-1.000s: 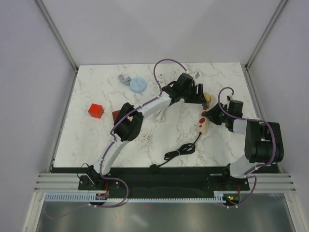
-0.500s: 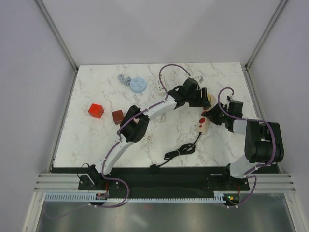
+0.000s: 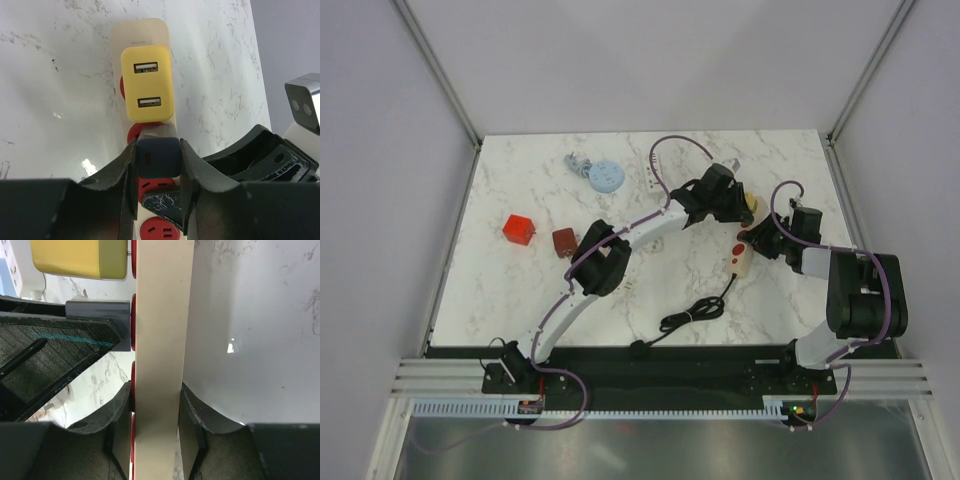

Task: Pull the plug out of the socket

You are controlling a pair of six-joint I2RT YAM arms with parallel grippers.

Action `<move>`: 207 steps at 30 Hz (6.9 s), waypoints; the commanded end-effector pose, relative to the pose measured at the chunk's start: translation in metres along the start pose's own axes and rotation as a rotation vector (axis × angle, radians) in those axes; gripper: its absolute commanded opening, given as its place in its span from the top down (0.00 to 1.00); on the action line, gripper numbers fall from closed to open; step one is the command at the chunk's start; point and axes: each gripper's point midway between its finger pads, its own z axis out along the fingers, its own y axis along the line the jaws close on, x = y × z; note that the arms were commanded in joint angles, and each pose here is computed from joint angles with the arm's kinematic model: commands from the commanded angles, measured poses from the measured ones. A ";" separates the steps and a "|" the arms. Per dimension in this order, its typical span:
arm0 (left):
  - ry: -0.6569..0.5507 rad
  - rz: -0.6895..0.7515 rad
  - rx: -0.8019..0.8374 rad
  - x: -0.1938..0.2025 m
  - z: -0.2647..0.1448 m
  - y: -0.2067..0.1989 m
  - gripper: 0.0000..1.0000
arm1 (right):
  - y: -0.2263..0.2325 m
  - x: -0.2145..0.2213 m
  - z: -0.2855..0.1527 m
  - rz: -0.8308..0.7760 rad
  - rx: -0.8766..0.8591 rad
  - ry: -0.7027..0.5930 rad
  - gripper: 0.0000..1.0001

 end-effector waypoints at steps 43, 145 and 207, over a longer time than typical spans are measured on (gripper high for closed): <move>-0.087 0.101 0.292 -0.031 -0.114 -0.058 0.98 | -0.080 0.030 -0.010 0.126 0.287 0.066 1.00; -0.197 0.107 0.136 -0.050 -0.237 0.006 0.29 | -0.056 0.039 0.000 0.008 0.226 0.120 1.00; -0.132 0.016 0.134 -0.058 -0.032 -0.018 0.98 | -0.040 0.032 -0.004 -0.080 0.245 0.071 1.00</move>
